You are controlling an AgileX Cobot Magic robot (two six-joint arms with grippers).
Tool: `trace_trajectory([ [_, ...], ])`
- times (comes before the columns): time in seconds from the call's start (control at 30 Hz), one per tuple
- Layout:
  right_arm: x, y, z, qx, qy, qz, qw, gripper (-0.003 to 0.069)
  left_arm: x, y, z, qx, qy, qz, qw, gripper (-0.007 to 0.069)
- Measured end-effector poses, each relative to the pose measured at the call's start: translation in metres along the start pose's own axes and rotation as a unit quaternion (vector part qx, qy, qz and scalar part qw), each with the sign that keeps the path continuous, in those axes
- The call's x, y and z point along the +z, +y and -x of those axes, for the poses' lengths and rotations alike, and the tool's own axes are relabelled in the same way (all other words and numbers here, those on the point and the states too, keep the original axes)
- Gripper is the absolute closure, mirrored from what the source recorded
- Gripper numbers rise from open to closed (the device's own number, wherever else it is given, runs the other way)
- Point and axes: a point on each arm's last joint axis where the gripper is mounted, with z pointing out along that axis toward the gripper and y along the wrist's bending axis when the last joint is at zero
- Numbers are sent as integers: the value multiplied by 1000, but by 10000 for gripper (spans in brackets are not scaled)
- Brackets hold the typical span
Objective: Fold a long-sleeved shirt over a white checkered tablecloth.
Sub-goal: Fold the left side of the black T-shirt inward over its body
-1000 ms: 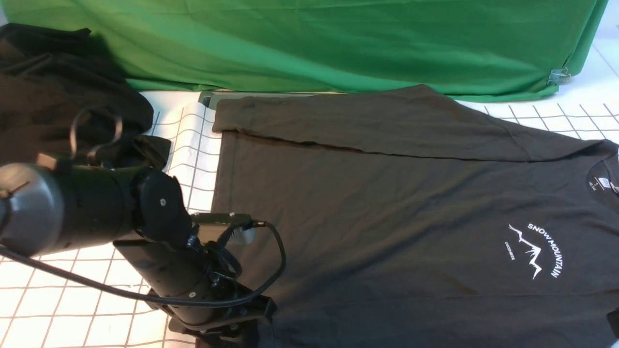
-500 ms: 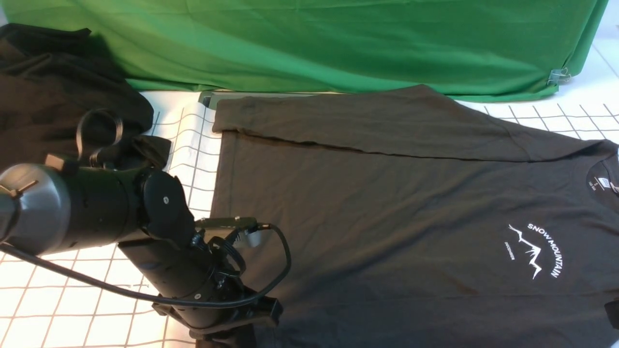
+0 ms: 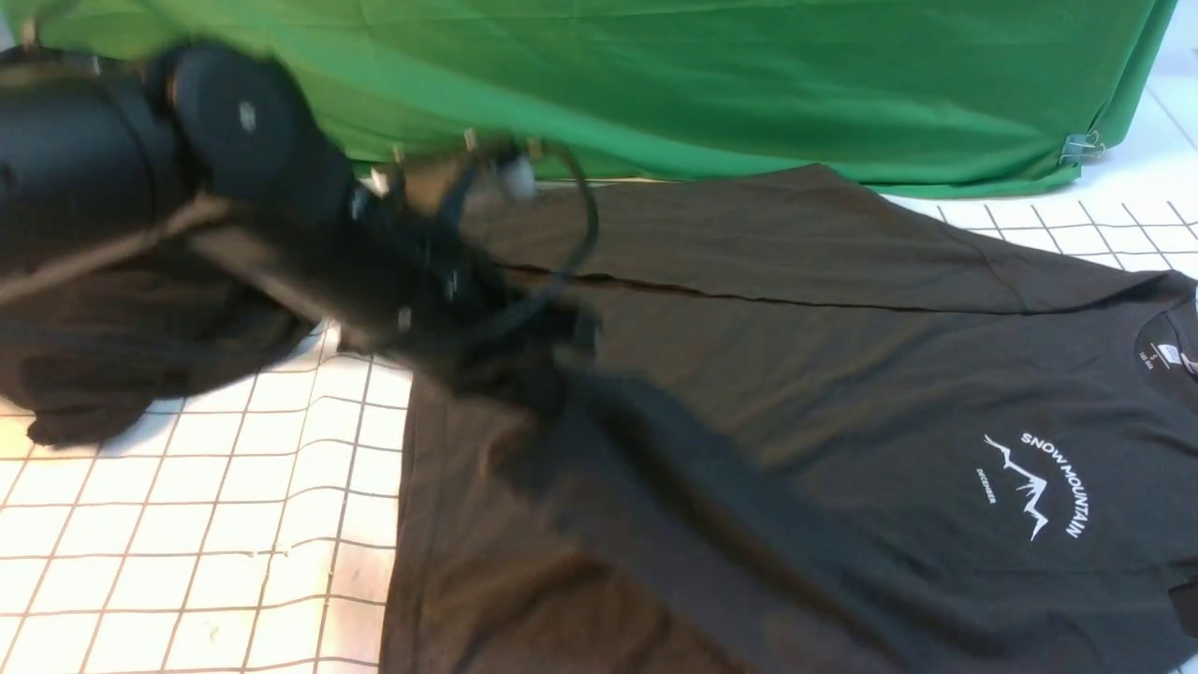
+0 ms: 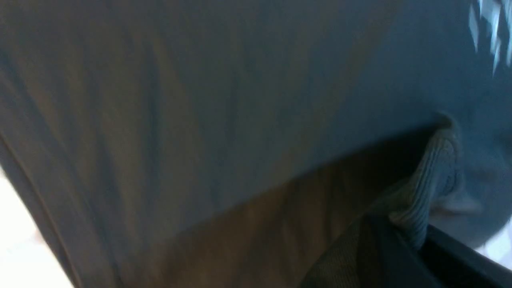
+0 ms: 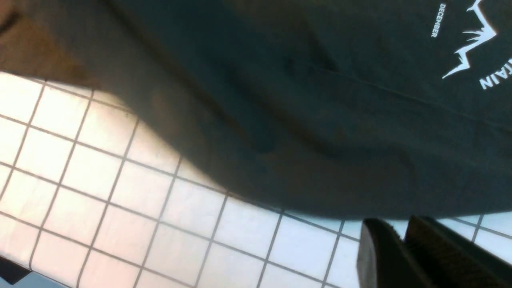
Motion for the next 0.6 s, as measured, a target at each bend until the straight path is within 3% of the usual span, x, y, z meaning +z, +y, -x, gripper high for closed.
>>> trace_trajectory([
  [0.13, 0, -1, 2, 0, -9, -3, 1000, 564, 11, 28, 31, -45, -18, 17, 999, 612],
  [0.3, 0, -1, 2, -1, -12, -5, 1000, 555, 43, 88, 59, -113, -10, 47, 992, 612],
  [0.6, 0, -1, 2, -6, -13, -5, 1000, 538, 84, 132, 76, -163, -15, 39, 986, 610],
])
